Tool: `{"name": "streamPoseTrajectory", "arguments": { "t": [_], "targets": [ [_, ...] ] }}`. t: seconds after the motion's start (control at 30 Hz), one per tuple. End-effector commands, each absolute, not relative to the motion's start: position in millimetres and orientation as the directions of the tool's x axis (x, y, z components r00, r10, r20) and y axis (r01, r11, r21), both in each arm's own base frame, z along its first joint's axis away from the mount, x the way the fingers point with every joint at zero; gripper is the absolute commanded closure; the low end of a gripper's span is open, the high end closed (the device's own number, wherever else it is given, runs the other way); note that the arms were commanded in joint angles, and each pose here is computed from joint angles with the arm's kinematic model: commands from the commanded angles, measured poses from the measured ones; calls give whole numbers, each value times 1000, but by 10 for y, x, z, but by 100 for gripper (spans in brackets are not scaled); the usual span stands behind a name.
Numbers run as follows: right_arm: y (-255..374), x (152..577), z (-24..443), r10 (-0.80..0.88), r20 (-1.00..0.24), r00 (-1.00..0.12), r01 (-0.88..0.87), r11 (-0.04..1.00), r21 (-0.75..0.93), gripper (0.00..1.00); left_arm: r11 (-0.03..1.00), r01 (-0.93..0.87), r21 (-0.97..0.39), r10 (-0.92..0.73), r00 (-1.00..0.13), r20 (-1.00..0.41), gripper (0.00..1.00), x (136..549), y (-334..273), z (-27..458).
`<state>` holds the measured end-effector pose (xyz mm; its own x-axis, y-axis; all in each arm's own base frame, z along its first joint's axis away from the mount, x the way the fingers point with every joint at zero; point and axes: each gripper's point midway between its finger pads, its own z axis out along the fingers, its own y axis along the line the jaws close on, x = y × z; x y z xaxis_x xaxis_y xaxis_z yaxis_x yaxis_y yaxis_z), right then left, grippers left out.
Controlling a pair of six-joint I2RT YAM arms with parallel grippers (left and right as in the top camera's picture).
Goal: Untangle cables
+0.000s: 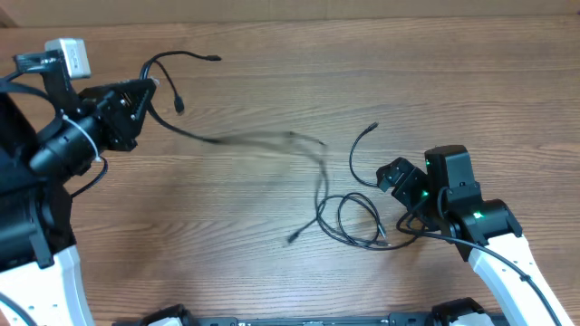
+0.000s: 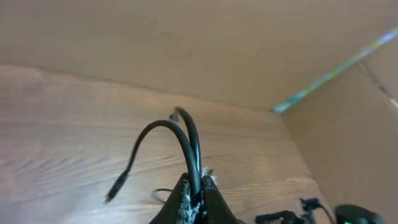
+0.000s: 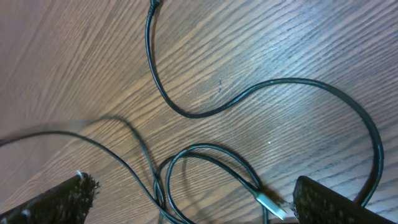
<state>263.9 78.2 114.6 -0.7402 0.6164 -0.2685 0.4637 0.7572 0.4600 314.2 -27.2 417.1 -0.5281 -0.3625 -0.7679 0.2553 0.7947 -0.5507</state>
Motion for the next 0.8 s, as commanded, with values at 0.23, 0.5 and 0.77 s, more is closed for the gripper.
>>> {"name": "streamPoseTrajectory", "arguments": {
  "t": [0.23,0.5,0.77],
  "targets": [
    [802,2644,1161,613,-262,-745,455,755,472,0,818,-110,-565,-464,-706,-535,8,3431,139,3242],
    [933,2654,1209,515,-285,-808,335,800,497,0,803,-199,-562,-453,-816,-358,0,3403,135,2735],
    [1212,2745,1404,418,-322,-850,157,783,602,0,867,-27,-497,-227,-910,-346,0,3165,-105,2579]
  ]
}}
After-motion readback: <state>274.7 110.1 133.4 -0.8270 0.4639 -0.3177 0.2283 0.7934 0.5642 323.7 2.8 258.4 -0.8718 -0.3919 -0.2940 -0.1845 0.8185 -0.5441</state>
